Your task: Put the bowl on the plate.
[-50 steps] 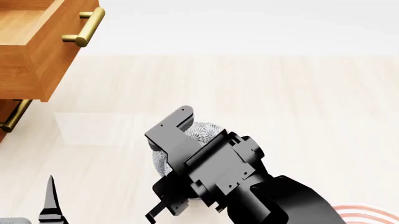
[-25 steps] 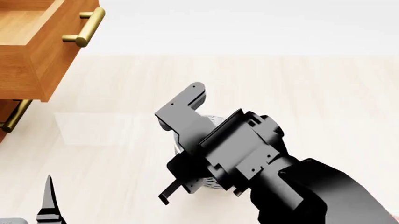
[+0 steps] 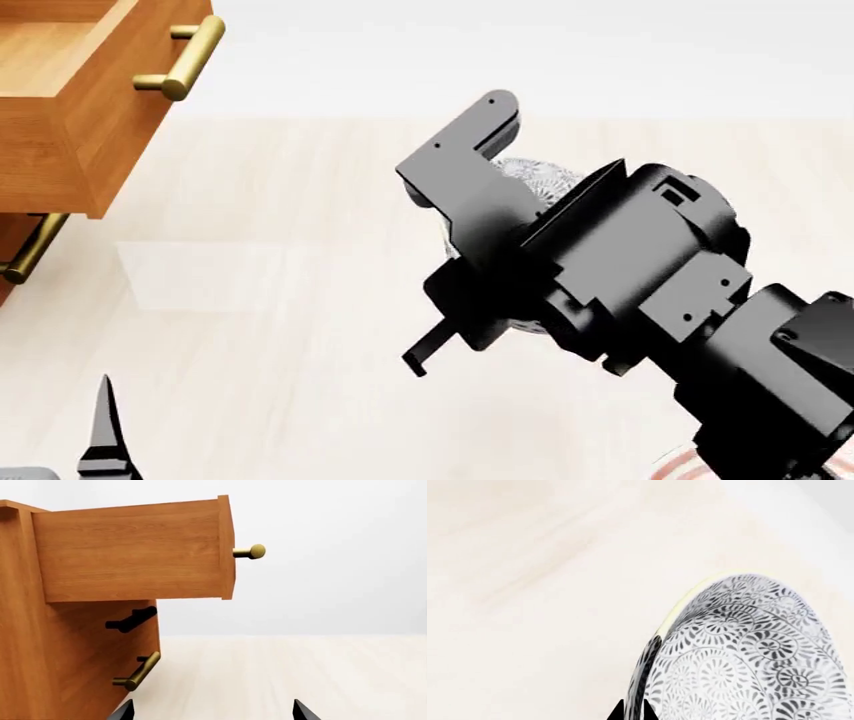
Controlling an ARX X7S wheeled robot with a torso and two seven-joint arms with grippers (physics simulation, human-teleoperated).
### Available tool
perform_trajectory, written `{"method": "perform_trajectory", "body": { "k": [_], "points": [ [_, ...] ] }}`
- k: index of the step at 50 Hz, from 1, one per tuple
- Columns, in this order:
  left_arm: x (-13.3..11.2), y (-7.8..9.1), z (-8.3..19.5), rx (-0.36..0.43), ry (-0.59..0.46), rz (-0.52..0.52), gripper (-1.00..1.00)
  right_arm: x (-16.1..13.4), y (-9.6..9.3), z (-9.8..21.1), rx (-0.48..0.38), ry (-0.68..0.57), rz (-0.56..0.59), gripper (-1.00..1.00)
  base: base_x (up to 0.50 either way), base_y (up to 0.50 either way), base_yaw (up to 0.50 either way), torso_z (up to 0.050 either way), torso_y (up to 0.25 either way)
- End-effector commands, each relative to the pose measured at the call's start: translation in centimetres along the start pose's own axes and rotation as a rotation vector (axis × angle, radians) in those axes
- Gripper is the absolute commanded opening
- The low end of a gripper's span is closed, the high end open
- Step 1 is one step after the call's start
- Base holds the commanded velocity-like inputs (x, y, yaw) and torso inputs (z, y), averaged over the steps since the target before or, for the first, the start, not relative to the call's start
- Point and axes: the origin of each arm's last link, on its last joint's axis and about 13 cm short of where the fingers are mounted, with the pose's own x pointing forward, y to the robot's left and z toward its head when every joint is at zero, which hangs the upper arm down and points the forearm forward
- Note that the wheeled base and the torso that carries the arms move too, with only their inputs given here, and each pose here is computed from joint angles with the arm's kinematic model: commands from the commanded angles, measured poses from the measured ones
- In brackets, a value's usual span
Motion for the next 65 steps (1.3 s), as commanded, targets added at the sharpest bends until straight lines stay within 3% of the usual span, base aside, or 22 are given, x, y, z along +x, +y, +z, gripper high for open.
{"method": "perform_trajectory", "body": {
  "k": [1, 11, 36, 52, 65],
  "points": [
    [0.0, 0.0, 0.1, -0.002, 0.000, -0.002, 1.00, -2.5, -1.1, -0.2, -0.024, 0.028, -0.101, -1.00, 0.00, 0.00, 0.00, 0.000, 0.000],
    [0.2, -0.1, 0.0, -0.004, -0.002, -0.007, 1.00, -4.9, -1.8, -0.8, -0.048, 0.111, -0.196, -1.00, 0.00, 0.00, 0.00, 0.000, 0.000],
    [0.4, -0.1, -0.2, -0.004, 0.004, -0.007, 1.00, -10.4, -2.0, -0.2, -0.134, 0.270, -0.239, -1.00, 0.00, 0.00, 0.00, 0.000, 0.001],
    [0.6, -0.2, -0.3, -0.003, 0.007, -0.015, 1.00, -14.0, -2.0, -2.5, -0.065, 0.297, -0.317, -1.00, 0.00, 0.00, 0.00, 0.000, 0.000],
    [0.7, -0.3, -0.3, -0.005, 0.005, -0.021, 1.00, -15.4, -1.1, -4.2, -0.009, 0.277, -0.330, -1.00, 0.00, 0.00, 0.00, 0.000, 0.000]
  ]
}}
